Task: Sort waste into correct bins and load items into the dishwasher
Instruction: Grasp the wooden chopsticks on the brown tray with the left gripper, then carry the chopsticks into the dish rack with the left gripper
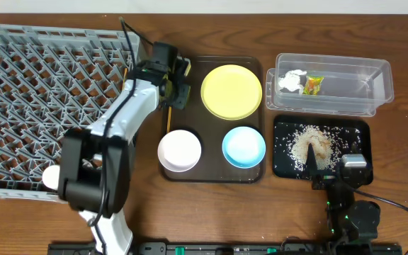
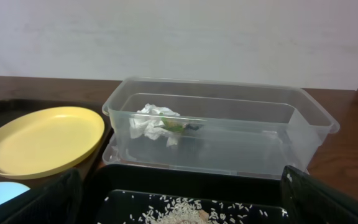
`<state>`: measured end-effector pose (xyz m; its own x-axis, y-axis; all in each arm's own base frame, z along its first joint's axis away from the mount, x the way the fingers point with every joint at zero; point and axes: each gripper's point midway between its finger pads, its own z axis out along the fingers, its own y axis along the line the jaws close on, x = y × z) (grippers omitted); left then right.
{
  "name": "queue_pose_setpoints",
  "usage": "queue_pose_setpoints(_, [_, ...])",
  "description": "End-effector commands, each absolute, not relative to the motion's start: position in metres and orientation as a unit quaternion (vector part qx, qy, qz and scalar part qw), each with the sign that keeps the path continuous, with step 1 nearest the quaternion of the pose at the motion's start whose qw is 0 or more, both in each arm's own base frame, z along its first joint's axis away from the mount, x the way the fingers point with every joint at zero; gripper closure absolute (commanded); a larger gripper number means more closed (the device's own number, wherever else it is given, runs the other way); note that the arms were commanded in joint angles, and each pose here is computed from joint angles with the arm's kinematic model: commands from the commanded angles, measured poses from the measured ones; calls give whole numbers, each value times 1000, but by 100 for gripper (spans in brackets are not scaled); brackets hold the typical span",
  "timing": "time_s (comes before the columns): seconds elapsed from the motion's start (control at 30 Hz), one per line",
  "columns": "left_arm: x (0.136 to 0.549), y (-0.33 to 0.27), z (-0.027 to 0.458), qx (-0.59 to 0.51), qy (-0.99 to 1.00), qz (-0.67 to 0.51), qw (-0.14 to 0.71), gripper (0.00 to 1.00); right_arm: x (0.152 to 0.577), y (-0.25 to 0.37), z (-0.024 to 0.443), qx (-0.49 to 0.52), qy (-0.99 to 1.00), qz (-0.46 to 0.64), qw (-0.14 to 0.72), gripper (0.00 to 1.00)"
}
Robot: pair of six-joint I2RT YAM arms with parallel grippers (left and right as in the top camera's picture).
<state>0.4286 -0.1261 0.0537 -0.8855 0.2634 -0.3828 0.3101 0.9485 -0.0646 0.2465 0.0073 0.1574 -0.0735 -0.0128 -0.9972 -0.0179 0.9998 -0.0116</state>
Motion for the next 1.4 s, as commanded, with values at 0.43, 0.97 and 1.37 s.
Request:
queue_pose_setpoints(0.43, [424,-107,9,125,982,0,142,63,246,6,157,-11,732,-2,681,1])
queue_pose_setpoints(0.97, [406,-110,-23,114,989,-19,95,69,246,6,157,-11,732,-2,681,1])
queue_pose_setpoints(1.37, [411,-108,54,109,984,-20,141,94,246,6,157,-11,732,-3,681,1])
